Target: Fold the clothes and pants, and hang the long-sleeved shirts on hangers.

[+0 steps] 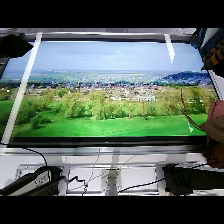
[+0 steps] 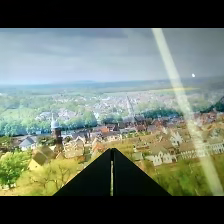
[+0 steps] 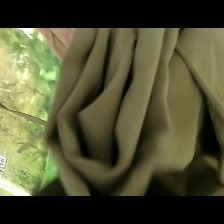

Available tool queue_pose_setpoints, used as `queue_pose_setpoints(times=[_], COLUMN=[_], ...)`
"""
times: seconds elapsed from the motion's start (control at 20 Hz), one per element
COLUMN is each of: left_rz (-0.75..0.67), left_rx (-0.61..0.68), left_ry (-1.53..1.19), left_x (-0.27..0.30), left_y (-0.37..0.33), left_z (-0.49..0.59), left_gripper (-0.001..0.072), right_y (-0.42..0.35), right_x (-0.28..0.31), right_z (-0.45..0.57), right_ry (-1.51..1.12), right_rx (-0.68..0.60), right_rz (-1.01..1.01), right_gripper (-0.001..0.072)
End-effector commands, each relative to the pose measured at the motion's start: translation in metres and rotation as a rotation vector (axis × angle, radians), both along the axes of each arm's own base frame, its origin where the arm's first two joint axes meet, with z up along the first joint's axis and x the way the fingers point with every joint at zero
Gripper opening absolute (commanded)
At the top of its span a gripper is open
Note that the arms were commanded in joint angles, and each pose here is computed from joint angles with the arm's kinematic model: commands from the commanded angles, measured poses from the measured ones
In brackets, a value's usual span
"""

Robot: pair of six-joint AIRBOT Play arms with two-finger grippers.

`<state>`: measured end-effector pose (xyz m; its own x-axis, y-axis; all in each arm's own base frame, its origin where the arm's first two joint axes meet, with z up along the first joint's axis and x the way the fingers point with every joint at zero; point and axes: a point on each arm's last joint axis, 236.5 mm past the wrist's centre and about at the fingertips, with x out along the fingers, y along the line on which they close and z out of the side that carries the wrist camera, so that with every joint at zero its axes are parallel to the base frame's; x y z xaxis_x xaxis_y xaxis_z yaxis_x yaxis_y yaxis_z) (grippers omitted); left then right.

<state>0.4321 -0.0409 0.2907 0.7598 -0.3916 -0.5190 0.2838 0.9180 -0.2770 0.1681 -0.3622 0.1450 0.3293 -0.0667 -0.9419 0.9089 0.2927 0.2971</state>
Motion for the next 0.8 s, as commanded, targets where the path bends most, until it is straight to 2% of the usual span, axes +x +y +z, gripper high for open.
queue_pose_setpoints(times=[0.0, 0.35, 0.4, 0.45, 0.5, 0.6, 0.75], left_rz=[0.001, 0.001, 0.001, 0.001, 0.001, 0.001, 0.001], left_rx=[0.000, 0.001, 0.000, 0.000, 0.000, 0.000, 0.000], left_ry=[0.000, -0.001, -0.001, -0.001, -0.001, -0.001, -0.001], left_x=[0.000, 0.000, 0.000, 0.000, 0.000, 0.000, 0.000], left_y=[0.000, 0.001, 0.001, 0.001, 0.001, 0.001, 0.001], left_z=[0.000, 0.000, 0.000, 0.000, 0.000, 0.000, 0.000], left_gripper=[0.0029, 0.0030, 0.0029, 0.0030, 0.0029, 0.0029, 0.0030], right_y=[-0.004, -0.007, -0.007, -0.007, -0.007, -0.001, 0.028], right_x=[-0.014, -0.027, -0.025, -0.024, -0.022, 0.005, 0.090], right_z=[-0.006, -0.009, -0.008, -0.008, -0.008, -0.001, 0.027], right_ry=[0.052, 0.109, 0.101, 0.095, 0.085, -0.008, -0.269], right_rx=[-0.001, -0.011, -0.012, -0.010, -0.003, 0.009, 0.022], right_rz=[-0.027, -0.051, -0.048, -0.058, -0.076, -0.044, 0.134], right_gripper=[0.0703, 0.0693, 0.0624, 0.0351, 0.0010, 0.0014, 0.0013])
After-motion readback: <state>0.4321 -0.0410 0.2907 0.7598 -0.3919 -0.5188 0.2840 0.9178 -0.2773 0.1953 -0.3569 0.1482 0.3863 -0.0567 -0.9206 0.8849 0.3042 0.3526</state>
